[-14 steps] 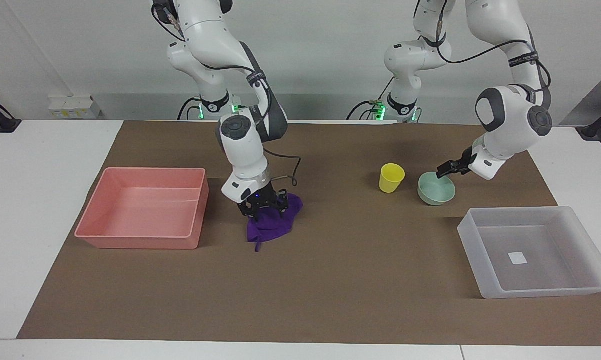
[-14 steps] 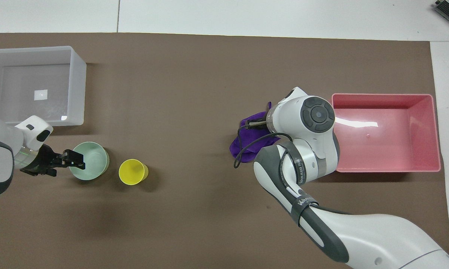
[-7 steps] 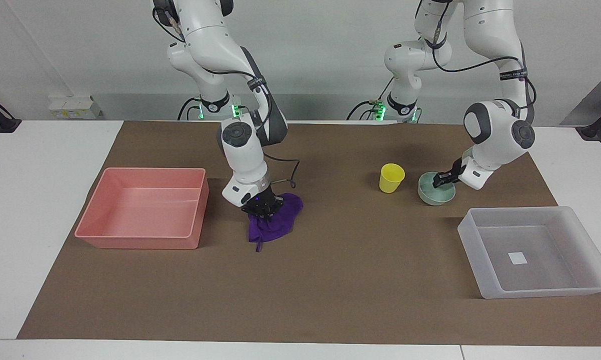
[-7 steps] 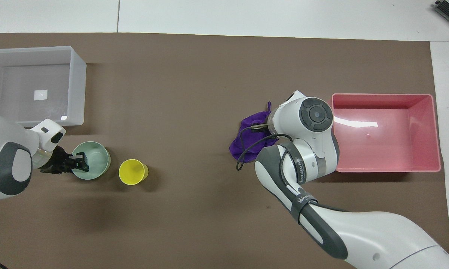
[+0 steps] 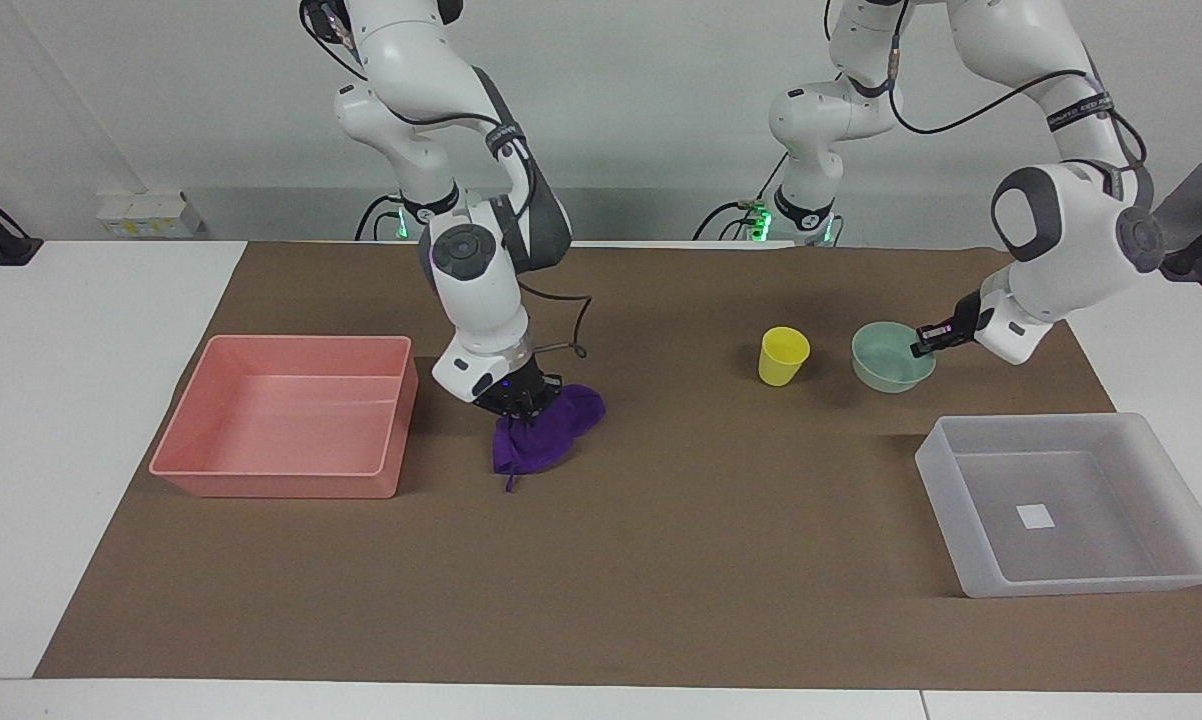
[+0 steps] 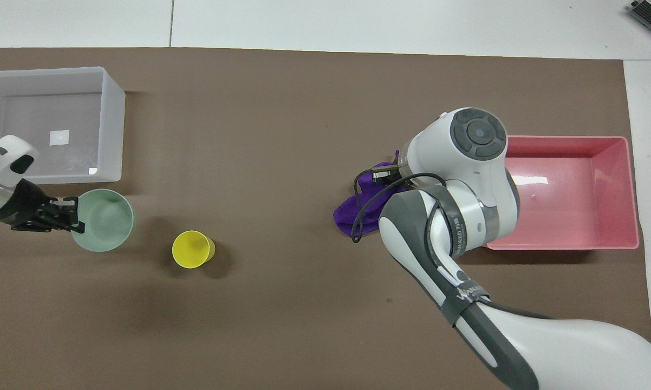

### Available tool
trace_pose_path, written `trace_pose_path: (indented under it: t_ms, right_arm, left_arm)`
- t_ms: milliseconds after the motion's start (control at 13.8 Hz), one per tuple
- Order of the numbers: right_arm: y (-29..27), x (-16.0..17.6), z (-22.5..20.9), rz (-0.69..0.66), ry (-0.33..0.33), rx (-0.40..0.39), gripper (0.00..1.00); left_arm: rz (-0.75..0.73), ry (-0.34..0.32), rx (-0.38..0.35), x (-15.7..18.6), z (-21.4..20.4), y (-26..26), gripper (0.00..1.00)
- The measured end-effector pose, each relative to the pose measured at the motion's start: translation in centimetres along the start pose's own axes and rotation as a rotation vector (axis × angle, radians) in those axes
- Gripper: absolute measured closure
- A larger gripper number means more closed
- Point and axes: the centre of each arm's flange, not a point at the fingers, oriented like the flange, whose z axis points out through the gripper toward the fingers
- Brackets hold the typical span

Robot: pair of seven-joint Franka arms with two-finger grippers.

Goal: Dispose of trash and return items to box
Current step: 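Carry the cloth into the pink box while the left gripper lowers the bowl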

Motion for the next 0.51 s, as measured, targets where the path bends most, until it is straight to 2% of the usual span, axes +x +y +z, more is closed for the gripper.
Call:
trace_pose_path:
  t_ms: [290,507]
  right_arm:
    - [1.0,0.2,-10.2,0.033,-0.025,-0.035,0.96]
    - [4.8,0.5,-16.6,0.076,0.022,-0.085,0.96]
  left_arm:
    - [-0.053,0.101,-0.023,1.2,-7.6,-3.4,0.97]
    - [-0.074,0.133,-0.031,5.2,-8.6,-5.1,0.97]
